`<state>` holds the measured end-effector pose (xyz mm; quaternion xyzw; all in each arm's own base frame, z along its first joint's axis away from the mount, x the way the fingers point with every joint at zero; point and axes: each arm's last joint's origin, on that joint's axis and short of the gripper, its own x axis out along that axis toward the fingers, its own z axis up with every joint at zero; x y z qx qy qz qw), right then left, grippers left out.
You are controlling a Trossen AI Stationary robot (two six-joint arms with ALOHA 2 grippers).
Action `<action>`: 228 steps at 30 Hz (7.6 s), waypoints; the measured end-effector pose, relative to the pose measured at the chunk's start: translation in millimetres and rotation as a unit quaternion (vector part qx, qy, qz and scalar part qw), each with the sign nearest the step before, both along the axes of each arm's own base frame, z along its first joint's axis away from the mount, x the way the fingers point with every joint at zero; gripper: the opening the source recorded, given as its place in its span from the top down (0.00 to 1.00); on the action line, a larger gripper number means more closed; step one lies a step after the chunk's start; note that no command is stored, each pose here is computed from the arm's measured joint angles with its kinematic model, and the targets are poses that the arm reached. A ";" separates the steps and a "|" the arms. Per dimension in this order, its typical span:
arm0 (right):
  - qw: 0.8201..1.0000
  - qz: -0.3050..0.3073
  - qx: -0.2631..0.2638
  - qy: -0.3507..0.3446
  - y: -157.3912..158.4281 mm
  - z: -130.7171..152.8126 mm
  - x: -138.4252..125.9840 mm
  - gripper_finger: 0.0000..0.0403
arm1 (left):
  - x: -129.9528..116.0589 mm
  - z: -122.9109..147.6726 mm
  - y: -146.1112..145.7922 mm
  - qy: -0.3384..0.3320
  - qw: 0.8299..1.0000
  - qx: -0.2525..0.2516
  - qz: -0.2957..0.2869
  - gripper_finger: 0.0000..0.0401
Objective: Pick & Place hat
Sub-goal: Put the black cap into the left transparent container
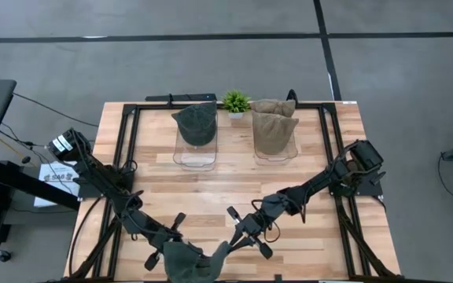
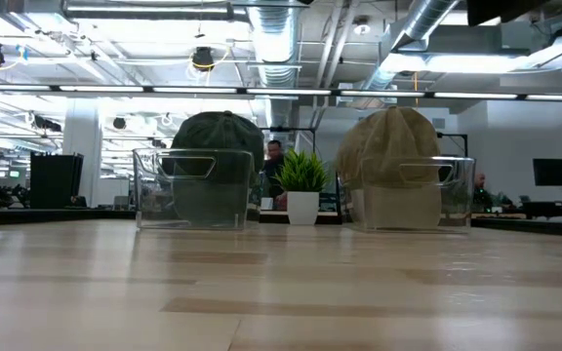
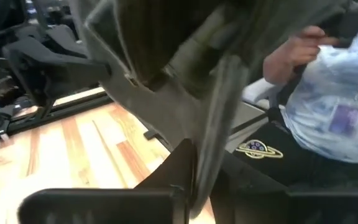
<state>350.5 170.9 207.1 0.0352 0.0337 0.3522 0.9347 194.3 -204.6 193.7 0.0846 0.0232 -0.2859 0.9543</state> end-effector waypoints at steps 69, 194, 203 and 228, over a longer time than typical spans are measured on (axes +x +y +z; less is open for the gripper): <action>0.995 -0.085 0.004 0.044 -49.4 -8.6 -86.0 0.99 | 35.8 19.5 51.0 0.014 0.995 -0.099 -0.026 0.56; 0.987 -0.154 0.001 0.040 -2.4 -16.6 -107.1 0.99 | 111.1 98.0 101.7 -0.110 0.957 0.155 0.218 0.79; 0.986 -0.162 -0.006 0.041 -4.7 -17.6 -105.8 0.99 | 128.7 73.1 99.9 -0.091 0.953 0.165 0.236 0.79; 0.975 -0.213 -0.017 0.056 -18.6 -22.9 -97.1 0.99 | 187.0 49.8 69.5 -0.089 0.977 0.129 0.148 0.79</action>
